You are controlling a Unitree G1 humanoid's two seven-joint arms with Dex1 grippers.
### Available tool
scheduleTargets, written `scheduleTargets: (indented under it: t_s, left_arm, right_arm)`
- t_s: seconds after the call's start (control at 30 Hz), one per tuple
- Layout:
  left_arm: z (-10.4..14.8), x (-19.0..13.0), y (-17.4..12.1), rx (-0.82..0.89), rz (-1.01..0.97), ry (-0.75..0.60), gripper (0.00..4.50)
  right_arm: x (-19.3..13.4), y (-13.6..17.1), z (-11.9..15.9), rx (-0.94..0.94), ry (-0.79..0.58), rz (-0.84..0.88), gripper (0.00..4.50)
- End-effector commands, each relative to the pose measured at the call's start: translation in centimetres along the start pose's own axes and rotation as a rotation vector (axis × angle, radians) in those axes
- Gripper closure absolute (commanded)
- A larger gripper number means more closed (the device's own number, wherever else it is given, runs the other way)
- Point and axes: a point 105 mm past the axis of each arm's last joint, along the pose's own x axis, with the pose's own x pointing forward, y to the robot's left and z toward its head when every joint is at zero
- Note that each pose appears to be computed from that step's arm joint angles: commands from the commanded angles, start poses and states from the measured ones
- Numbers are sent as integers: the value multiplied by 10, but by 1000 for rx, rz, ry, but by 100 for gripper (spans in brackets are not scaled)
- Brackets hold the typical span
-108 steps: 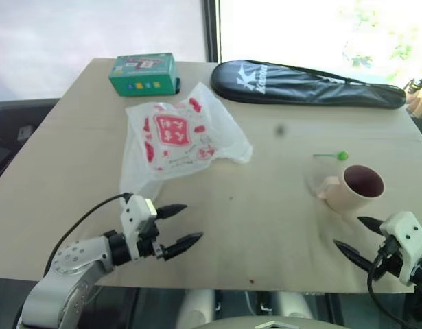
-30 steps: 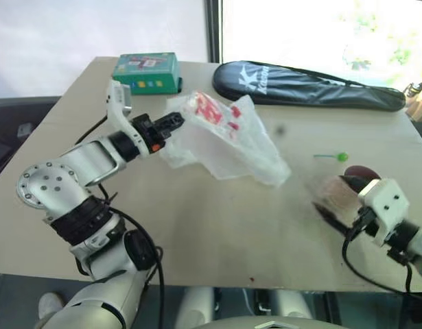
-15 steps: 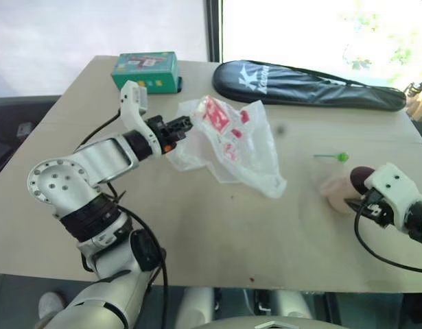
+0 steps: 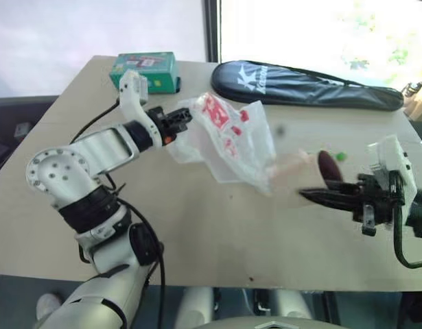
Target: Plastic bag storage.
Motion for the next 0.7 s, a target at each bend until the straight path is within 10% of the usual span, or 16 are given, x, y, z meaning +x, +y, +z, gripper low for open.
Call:
scheduleTargets:
  t_s: [0.03,0.23,0.47,0.7]
  left_arm:
    - [16,6,-13,29,-39,-37,450]
    - [19,8,-23,70,-73,-17,450]
    - [3,-8,-19,113,-88,57,450]
    - [-26,-14,-48,110,-312,175,450]
  right_arm:
    - [29,-12,4,22,-7,29,444]
    - [85,-72,-28,-46,167,-205,444]
    - [74,-128,-13,-95,63,-557,444]
    - [110,-122,5,-9,-103,-456,444]
